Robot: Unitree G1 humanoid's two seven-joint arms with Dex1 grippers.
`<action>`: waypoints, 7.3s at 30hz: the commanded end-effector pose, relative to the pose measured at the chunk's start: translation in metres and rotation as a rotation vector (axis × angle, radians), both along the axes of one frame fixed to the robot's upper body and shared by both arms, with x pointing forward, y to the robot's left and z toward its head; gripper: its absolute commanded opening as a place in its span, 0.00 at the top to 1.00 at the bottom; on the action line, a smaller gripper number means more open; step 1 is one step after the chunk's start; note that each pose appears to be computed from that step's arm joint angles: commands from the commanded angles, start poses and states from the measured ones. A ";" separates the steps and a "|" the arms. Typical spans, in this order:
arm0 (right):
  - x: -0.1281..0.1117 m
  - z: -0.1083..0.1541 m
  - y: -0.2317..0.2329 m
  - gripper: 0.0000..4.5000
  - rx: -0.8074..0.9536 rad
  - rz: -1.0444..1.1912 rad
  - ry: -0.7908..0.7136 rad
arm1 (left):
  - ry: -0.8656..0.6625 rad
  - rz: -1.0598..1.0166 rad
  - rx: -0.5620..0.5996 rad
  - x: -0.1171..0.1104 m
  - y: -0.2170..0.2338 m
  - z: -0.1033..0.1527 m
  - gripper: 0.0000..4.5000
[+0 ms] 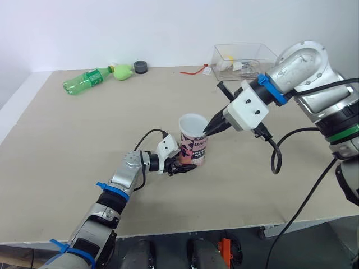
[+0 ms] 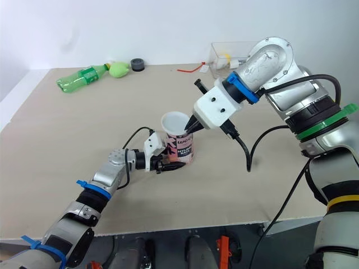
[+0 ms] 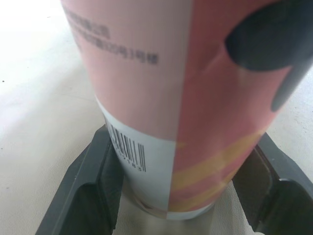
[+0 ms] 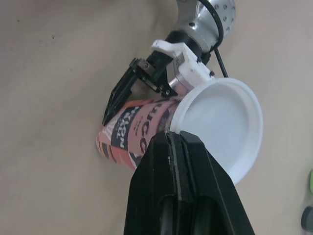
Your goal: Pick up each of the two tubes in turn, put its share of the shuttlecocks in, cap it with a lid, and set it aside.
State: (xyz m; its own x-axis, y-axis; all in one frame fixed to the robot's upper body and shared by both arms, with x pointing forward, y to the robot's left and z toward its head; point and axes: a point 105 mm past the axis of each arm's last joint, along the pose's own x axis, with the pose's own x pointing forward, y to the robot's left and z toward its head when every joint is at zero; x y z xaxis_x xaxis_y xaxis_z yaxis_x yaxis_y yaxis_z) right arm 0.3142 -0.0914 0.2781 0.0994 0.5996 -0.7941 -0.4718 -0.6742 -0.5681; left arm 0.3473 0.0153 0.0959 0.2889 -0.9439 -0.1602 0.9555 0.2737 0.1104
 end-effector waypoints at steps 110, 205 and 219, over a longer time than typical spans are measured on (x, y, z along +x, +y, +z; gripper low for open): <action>0.020 -0.050 0.017 0.99 0.156 -0.221 0.313 | -0.013 -0.014 -0.005 -0.003 0.004 0.006 0.40; 0.042 -0.080 0.028 0.99 -0.275 -0.082 0.010 | -0.025 -0.065 -0.046 -0.010 -0.007 0.018 0.40; 0.001 -0.072 0.053 0.99 -0.120 -0.025 0.296 | -0.017 -0.063 -0.037 -0.009 -0.005 0.015 0.40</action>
State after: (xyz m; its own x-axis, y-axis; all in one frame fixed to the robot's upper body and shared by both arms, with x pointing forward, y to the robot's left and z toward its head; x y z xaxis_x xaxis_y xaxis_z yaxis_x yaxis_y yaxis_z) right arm 0.3324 -0.0460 0.2535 0.0415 0.6109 -0.7906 -0.5914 -0.6228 -0.5123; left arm 0.3391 0.0182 0.0892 0.2484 -0.9511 -0.1837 0.9684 0.2394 0.0700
